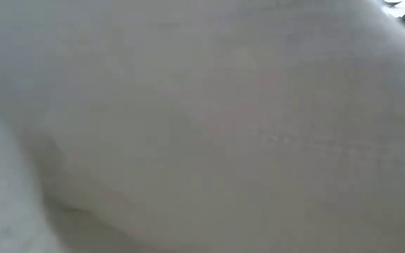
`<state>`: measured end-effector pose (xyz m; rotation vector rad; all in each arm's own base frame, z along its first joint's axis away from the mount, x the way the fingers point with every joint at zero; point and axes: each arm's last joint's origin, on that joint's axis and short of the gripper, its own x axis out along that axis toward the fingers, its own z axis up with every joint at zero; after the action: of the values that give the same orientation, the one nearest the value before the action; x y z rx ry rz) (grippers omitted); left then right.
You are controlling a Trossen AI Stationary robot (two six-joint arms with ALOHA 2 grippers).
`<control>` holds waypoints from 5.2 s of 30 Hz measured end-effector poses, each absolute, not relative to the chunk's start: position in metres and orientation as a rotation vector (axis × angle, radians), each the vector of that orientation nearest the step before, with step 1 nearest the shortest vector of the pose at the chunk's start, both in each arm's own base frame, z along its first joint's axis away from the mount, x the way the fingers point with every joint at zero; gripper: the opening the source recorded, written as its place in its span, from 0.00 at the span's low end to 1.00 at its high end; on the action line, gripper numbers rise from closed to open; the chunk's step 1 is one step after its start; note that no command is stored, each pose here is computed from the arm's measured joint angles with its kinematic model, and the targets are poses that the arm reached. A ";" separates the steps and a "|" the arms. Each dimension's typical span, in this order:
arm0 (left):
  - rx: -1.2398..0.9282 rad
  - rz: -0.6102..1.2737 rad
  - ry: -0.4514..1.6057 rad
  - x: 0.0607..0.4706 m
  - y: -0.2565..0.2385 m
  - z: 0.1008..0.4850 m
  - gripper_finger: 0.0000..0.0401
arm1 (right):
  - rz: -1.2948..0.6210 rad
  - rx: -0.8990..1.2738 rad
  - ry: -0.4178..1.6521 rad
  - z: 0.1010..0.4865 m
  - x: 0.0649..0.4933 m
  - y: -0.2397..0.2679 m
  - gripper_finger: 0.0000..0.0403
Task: Sort clothes
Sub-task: Put the white shirt into the blue bin
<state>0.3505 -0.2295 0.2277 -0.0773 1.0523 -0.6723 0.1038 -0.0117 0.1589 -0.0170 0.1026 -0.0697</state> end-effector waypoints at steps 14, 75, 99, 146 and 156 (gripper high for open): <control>0.216 -0.713 1.098 0.379 -0.229 0.138 0.56 | -0.070 -0.017 0.102 0.159 0.104 -0.012 0.46; 0.364 0.474 -1.157 0.279 0.141 0.614 0.01 | -0.070 -0.017 0.102 0.159 0.104 -0.012 0.46; 0.115 0.041 0.712 0.360 0.189 0.418 0.03 | -0.070 -0.017 0.101 0.159 0.104 -0.012 0.46; 0.267 0.298 1.498 0.311 0.052 0.326 0.43 | -0.070 -0.017 0.102 0.159 0.104 -0.012 0.46; 0.366 0.408 1.361 0.318 0.078 0.349 0.05 | -0.070 -0.017 0.102 0.159 0.104 -0.012 0.46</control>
<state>0.3176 0.0783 0.3492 0.3659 1.3606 0.4080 0.1038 -0.0117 0.1589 -0.0171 0.1022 -0.0700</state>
